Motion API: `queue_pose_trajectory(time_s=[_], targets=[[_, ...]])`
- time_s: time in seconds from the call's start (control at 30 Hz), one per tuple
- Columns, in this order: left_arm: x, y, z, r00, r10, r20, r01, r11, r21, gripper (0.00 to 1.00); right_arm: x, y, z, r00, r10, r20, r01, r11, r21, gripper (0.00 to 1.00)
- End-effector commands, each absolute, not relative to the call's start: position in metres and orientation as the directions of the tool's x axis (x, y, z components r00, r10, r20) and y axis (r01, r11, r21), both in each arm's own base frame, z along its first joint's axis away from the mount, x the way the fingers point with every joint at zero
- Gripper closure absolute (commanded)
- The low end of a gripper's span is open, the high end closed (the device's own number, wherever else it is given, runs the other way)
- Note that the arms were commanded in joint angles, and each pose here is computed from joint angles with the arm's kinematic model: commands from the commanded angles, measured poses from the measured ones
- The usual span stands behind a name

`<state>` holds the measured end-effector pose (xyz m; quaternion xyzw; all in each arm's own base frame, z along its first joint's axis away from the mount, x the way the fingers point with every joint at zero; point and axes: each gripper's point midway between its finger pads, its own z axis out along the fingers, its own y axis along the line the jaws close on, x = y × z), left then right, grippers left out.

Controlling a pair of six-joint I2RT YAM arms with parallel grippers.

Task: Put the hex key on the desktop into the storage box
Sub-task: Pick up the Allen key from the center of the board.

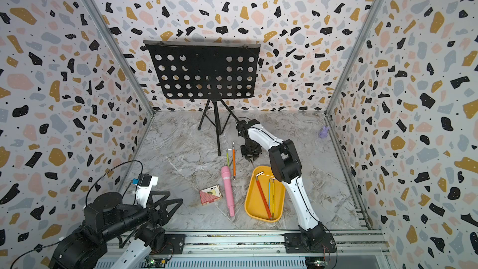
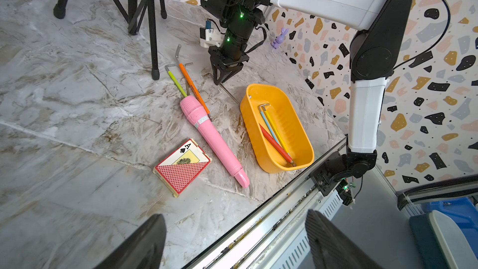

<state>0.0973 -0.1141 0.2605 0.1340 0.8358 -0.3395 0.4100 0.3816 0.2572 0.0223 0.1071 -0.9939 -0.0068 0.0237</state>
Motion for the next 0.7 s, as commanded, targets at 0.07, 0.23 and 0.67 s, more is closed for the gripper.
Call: queue_pose_trajectory(time_s=[0.07, 0.23, 0.67], targets=[[0.099, -0.116, 0.27, -0.605, -0.056, -0.794, 0.522, 0.726, -0.448, 0.12, 0.369, 0.251, 0.002, -0.971, -0.201, 0.125, -0.206, 0.978, -0.02, 0.89], [0.099, -0.116, 0.27, -0.605, -0.058, -0.794, 0.521, 0.726, -0.449, 0.11, 0.37, 0.252, -0.004, -0.972, -0.199, 0.128, -0.202, 0.979, -0.015, 1.0], [0.099, -0.115, 0.27, -0.604, -0.058, -0.795, 0.52, 0.727, -0.449, 0.12, 0.383, 0.261, 0.051, -0.991, -0.134, -0.011, -0.134, 0.991, 0.03, 1.0]])
